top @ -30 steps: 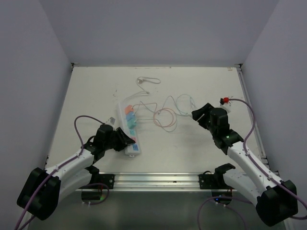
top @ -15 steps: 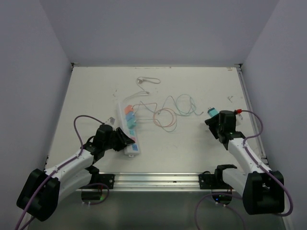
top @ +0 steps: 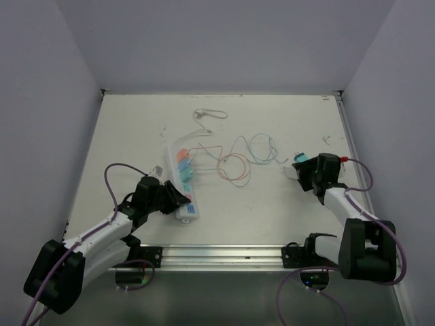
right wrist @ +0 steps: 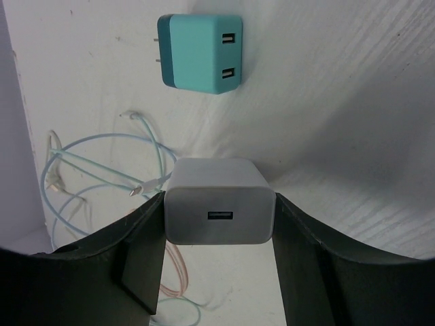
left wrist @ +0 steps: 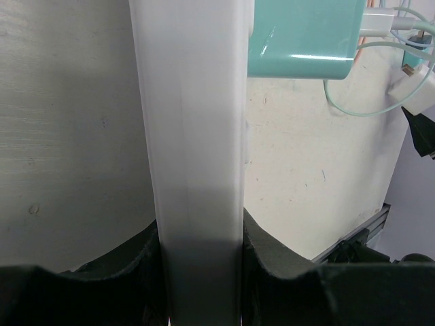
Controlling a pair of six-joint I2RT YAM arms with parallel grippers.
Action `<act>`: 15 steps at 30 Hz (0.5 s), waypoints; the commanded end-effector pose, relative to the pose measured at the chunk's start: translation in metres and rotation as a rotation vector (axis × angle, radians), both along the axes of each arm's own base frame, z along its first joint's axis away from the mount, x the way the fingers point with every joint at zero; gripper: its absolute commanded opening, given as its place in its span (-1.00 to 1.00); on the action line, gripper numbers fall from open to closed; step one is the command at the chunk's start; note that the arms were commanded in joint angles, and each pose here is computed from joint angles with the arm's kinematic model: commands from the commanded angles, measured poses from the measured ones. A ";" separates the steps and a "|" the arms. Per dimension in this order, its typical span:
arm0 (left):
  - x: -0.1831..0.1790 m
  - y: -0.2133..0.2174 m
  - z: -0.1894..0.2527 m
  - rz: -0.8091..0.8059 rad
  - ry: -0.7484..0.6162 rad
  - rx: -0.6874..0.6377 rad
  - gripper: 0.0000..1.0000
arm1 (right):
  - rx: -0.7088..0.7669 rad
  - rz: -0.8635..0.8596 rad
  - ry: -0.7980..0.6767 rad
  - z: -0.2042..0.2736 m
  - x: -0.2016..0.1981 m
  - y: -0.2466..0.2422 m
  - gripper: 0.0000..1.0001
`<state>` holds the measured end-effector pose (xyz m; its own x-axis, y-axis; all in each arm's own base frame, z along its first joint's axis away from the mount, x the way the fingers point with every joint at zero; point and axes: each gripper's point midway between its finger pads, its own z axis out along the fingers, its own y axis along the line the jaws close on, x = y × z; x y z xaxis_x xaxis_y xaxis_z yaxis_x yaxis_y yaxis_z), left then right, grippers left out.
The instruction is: Pull the plug off the socket
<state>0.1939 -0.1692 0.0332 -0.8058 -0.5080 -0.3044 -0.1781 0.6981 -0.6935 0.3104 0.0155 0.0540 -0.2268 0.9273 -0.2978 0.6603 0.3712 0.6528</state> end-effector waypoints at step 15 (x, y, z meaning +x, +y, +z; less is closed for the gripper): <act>0.001 0.012 -0.006 -0.002 -0.023 0.075 -1.00 | 0.040 -0.034 0.075 -0.012 -0.008 -0.012 0.73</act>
<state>0.1929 -0.1682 0.0336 -0.8060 -0.5061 -0.3070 -0.1767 0.7007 -0.6913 0.3087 0.0062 0.0477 -0.2012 0.9474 -0.2490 0.6925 0.3173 0.6479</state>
